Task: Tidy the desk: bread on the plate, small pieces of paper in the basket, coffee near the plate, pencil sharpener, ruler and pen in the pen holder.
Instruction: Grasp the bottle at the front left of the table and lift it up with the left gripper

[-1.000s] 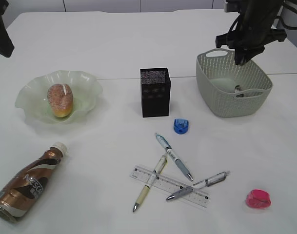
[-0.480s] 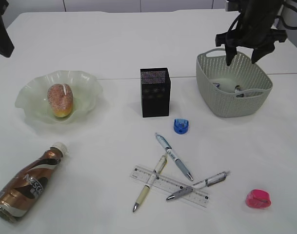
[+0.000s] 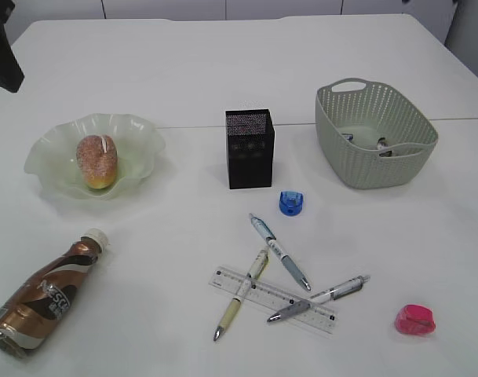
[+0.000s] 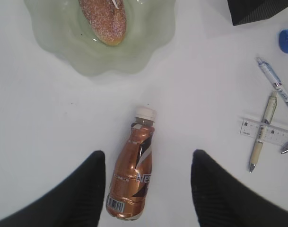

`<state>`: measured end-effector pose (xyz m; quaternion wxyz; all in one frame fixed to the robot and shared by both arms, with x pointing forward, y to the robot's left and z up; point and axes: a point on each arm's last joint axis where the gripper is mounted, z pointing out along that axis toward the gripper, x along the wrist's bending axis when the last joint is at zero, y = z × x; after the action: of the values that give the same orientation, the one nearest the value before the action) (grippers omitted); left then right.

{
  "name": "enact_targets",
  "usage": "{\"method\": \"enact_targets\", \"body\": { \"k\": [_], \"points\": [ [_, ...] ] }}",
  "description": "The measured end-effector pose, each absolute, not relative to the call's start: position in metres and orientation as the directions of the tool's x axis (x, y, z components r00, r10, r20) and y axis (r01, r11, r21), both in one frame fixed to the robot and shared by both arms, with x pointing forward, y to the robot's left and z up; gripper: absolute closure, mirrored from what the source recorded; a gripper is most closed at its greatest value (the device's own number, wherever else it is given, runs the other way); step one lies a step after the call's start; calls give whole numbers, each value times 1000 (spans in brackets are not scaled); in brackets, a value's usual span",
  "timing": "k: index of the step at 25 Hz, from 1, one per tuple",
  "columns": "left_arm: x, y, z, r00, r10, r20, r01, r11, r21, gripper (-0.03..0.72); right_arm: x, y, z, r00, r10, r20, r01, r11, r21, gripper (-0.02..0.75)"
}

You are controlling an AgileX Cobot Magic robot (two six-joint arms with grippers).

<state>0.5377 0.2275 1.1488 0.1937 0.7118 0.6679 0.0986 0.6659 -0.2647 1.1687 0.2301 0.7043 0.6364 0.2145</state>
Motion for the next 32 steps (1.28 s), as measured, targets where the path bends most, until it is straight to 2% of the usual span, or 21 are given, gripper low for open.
{"method": "enact_targets", "body": {
  "k": [2, 6, 9, 13, 20, 25, 29, 32],
  "points": [
    [538, 227, 1149, 88, 989, -118, 913, -33, 407, 272, 643, -266, 1196, 93, 995, 30, 765, -91, 637, 213],
    [538, 227, 1149, 88, 989, -120, 913, -32, 407, 272, 595, -271, 1228, 90, 995, 45, 732, -97, 674, 213],
    [538, 227, 1149, 89, 988, -127, 913, -30, 406, 272, 556, -274, 1238, 87, 995, 53, 727, -99, 679, 213],
    [536, 226, 1150, 90, 987, -134, 912, -28, 409, 272, 508, -276, 1235, 73, 994, 84, 746, -110, 656, 214],
    [536, 227, 1151, 90, 988, -128, 911, -29, 412, 272, 457, -280, 1197, 78, 994, 75, 813, -107, 572, 215],
    [536, 227, 1151, 90, 988, -126, 911, -30, 412, 272, 439, -283, 1151, 88, 995, 40, 886, -96, 454, 216],
    [532, 228, 1133, 82, 990, -117, 935, -36, 354, 265, 424, -286, 1122, 83, 997, 3, 922, -78, 379, 216],
    [529, 229, 1110, 75, 992, -105, 959, -43, 280, 230, 414, -287, 1111, 73, 997, -8, 933, -66, 355, 227]
  ]
}}
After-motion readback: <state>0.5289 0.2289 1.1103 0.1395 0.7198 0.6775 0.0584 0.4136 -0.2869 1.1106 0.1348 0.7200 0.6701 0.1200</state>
